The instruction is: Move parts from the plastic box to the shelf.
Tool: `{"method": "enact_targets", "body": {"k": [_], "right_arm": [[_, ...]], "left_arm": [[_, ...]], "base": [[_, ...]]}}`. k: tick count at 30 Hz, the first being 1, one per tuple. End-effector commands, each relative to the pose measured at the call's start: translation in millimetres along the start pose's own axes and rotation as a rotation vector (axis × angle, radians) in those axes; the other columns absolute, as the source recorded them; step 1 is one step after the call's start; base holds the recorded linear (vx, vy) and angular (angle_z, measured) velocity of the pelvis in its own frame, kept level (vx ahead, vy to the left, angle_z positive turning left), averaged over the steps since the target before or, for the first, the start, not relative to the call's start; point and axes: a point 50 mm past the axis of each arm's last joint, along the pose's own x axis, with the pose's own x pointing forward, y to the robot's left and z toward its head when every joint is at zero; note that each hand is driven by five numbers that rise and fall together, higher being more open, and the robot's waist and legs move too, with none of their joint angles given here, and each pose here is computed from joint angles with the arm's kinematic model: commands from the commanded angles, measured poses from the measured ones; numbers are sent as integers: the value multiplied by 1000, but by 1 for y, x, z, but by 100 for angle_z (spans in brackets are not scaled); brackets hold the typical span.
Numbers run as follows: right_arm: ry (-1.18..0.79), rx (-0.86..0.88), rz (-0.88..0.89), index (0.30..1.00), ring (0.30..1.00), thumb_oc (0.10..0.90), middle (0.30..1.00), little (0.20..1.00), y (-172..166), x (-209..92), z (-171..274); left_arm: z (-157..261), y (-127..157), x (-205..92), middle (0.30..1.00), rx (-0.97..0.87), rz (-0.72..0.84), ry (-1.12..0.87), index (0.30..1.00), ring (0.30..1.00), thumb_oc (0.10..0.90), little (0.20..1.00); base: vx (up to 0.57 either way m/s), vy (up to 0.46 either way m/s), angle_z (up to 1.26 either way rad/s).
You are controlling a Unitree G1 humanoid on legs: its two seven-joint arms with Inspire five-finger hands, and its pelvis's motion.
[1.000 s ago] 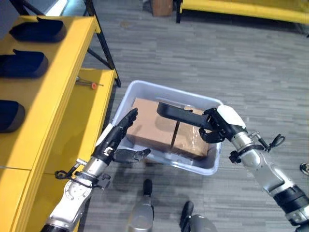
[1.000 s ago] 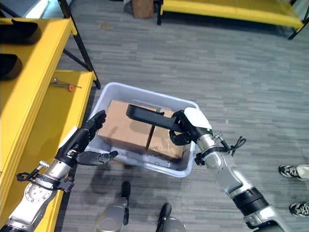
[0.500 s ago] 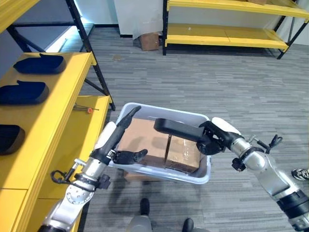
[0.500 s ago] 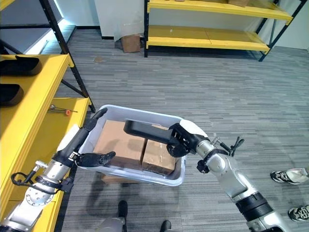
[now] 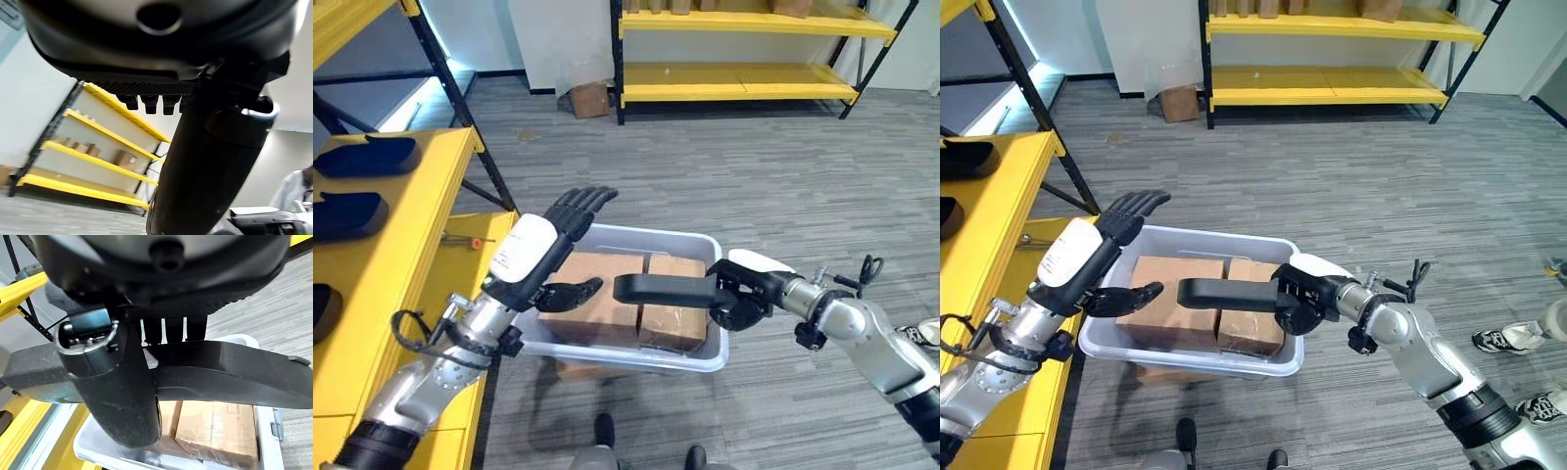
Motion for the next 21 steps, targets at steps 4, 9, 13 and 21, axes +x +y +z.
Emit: {"method": "enact_targets", "body": {"k": [4,9,13,21], "right_arm": [[-265,-179,-163,300,300,400,300,300,-51,-2,62],[-315,-256,-183,300,300,400,300,300,-54,-2,78],[-331,-299,-227,300,300,400,300,300,-59,-1,88],[-297,-331,-289,300,300,400,300,300,-66,-4,85]], "left_arm": [[10,1,20,1000,-106,44,-103,1000,1000,900,1000],[11,-12,22,1000,-142,-10,-98,1000,1000,900,1000],[14,-24,23,1000,-188,-59,-101,1000,1000,900,1000],[11,-27,13,1000,-212,-56,-66,1000,1000,900,1000]], "base": [[15,8,-10],[17,11,-6],[22,10,-5],[0,0,0]]}}
